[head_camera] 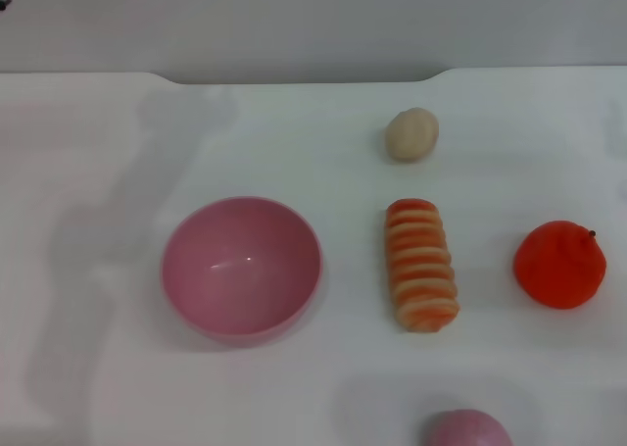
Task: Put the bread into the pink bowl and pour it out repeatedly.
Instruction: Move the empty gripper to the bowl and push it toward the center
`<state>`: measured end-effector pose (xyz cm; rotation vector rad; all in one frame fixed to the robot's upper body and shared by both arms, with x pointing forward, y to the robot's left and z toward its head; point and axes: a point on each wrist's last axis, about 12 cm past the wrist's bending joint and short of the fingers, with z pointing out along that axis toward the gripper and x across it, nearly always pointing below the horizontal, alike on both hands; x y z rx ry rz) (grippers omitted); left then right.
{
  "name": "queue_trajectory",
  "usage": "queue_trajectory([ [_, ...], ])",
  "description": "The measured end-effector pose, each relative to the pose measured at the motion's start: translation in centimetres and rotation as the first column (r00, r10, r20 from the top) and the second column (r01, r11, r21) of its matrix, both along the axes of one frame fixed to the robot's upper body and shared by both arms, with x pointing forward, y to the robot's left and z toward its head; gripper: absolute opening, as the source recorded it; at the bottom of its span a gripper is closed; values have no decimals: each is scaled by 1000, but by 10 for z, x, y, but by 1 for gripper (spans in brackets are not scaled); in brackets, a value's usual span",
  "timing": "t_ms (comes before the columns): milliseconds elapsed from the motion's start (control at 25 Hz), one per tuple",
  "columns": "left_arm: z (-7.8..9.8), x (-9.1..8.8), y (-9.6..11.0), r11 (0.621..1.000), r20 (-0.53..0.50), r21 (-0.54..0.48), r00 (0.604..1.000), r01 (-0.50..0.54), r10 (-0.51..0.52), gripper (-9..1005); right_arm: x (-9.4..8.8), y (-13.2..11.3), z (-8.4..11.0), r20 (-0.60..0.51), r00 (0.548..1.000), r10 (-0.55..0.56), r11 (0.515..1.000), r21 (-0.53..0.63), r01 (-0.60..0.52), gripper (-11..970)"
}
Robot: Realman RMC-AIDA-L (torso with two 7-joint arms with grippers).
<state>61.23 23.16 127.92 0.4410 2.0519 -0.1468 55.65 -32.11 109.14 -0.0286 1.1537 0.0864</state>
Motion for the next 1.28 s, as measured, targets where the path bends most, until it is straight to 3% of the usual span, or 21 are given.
queue_trajectory([
  [360, 1, -15, 17, 998, -239, -47, 970, 33, -43, 299, -2, 0, -2, -9, 1000, 7, 1000, -6, -7, 435],
  [640, -13, -23, 17, 998, -310, -39, 949, 51, -61, 302, -3, 1, -4, -17, 1000, 15, 1000, -11, -15, 435],
  [1080, -43, -37, 26, 993, -399, -107, 913, 42, -82, 680, -4, 4, -7, -27, 999, 26, 1000, -13, -27, 434],
  [1280, -54, -42, 32, 993, -436, -116, 896, 31, -79, 678, -3, 7, -6, -24, 999, 36, 999, -15, -36, 435],
])
